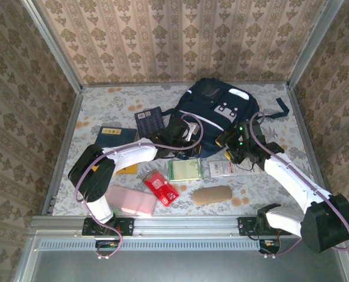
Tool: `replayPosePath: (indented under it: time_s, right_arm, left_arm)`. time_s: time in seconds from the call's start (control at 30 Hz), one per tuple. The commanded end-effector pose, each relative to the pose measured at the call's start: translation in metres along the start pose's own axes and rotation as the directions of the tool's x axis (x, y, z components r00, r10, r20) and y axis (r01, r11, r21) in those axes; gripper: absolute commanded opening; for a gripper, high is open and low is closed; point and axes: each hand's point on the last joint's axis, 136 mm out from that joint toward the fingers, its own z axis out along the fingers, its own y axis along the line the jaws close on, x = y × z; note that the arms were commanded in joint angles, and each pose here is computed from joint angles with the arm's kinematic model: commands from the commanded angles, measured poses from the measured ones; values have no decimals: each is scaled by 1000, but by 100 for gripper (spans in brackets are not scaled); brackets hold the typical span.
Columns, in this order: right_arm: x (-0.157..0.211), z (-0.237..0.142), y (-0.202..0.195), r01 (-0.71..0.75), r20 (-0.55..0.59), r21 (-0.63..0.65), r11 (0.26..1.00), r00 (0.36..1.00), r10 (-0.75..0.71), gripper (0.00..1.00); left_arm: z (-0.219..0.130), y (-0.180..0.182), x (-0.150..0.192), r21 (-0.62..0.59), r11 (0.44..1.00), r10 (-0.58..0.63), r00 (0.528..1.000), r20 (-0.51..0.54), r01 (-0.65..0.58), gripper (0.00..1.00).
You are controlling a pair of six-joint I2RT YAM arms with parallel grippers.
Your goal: Pack books, pencil case, and school supplies into a backpack
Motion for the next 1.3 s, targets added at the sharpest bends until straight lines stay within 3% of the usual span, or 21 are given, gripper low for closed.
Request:
replayPosePath:
  time_s: [0.0,0.2,0.4,0.47,0.6,0.67,0.83,1.27]
  right_arm:
    - [5,6,27,-144,-9,-138,980,989,144,65]
    - [-5,28,23,-247,31,-201,948,966,258,68]
    - [-16,53,25,-273,45,-232,934,956,290,64]
    - [-18,59,25,-284,46,-236,929,952,302,51]
    - [-29,54,18,-267,108,-220,938,949,296,11]
    - [-36,44,11,-246,160,-186,951,948,276,0]
    - [-52,22,3,-202,225,-154,967,946,233,0]
    - [-72,2,-6,-153,229,-112,982,958,176,0]
  left_arm:
    - [-8,-20,-19,51,998,19,998,54,-22,0]
    - [-11,-25,-19,53,998,27,998,62,-30,0]
    - [-12,-25,-18,53,998,29,998,62,-32,0]
    - [-13,-26,-18,54,998,31,998,61,-34,0]
    - [-17,-25,-15,43,998,43,998,54,-45,0]
    - [-18,-22,-13,29,998,47,998,48,-49,0]
    - [-24,-8,-9,2,1000,28,998,51,-28,0]
    - [-37,48,-14,-74,995,-65,994,91,72,0]
